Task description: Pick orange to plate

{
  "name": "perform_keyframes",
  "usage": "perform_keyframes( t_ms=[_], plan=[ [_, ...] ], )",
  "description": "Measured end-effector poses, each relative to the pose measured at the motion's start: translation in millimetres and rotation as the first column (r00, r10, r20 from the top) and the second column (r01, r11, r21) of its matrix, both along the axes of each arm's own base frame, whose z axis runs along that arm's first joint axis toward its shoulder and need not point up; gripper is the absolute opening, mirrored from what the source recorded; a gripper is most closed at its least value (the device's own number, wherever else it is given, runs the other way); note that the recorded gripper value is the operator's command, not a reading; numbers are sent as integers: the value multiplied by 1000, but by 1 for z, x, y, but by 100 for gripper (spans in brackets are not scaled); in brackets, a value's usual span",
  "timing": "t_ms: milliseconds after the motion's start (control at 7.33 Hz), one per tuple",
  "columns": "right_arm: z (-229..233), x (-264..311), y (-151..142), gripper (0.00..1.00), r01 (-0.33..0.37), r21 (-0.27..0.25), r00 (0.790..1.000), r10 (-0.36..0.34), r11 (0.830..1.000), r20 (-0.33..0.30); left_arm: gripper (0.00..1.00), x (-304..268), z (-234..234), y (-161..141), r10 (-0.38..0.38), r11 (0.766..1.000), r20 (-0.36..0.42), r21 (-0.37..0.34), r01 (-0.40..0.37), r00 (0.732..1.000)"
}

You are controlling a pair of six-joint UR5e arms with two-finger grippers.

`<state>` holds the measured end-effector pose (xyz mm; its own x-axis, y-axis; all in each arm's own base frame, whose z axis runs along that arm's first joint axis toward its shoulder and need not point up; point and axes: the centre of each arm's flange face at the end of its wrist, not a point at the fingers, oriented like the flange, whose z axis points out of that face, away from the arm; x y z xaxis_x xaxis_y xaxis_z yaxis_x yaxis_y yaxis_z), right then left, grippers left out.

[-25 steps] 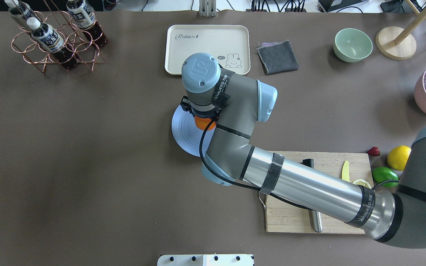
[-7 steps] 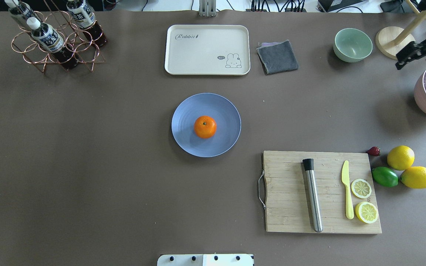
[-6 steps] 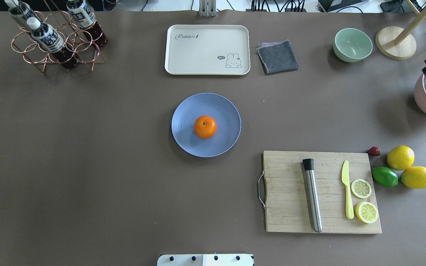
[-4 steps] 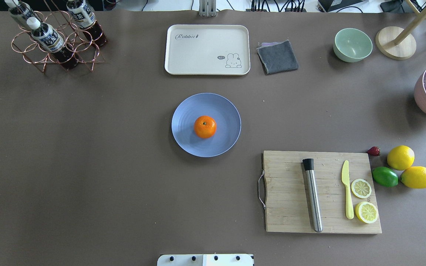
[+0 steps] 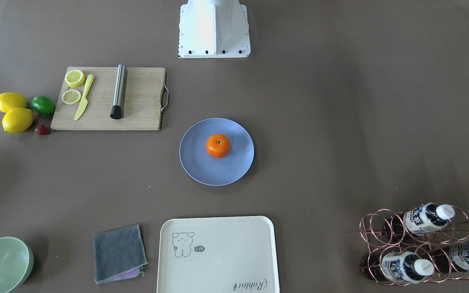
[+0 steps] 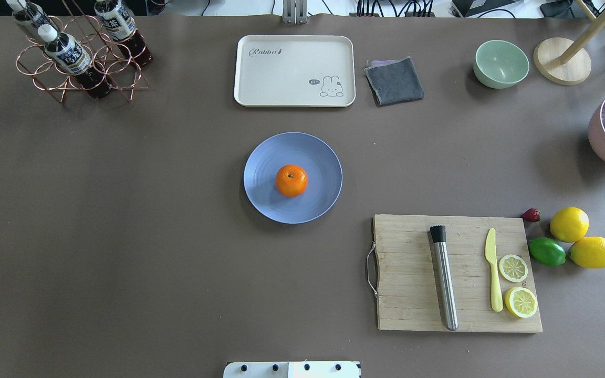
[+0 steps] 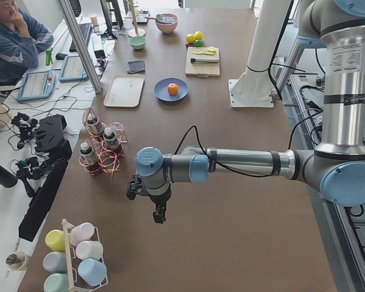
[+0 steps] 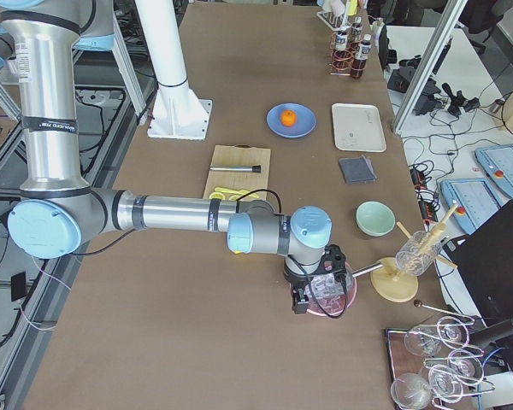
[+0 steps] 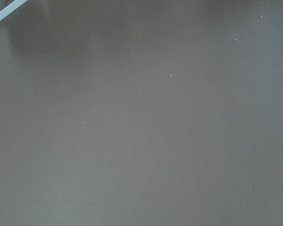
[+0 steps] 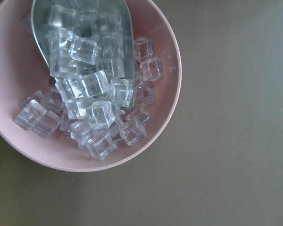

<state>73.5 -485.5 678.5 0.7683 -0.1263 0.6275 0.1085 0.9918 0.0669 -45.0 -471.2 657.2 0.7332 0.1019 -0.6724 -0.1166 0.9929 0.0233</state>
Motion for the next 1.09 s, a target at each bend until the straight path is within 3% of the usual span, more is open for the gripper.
perform_keyframes(
  t_ms=[1091],
  plan=[
    [5, 1, 5, 100, -6, -14, 1000, 6, 1000, 0, 100, -1, -8, -8, -4, 1000, 5, 21, 4, 1000]
  ],
)
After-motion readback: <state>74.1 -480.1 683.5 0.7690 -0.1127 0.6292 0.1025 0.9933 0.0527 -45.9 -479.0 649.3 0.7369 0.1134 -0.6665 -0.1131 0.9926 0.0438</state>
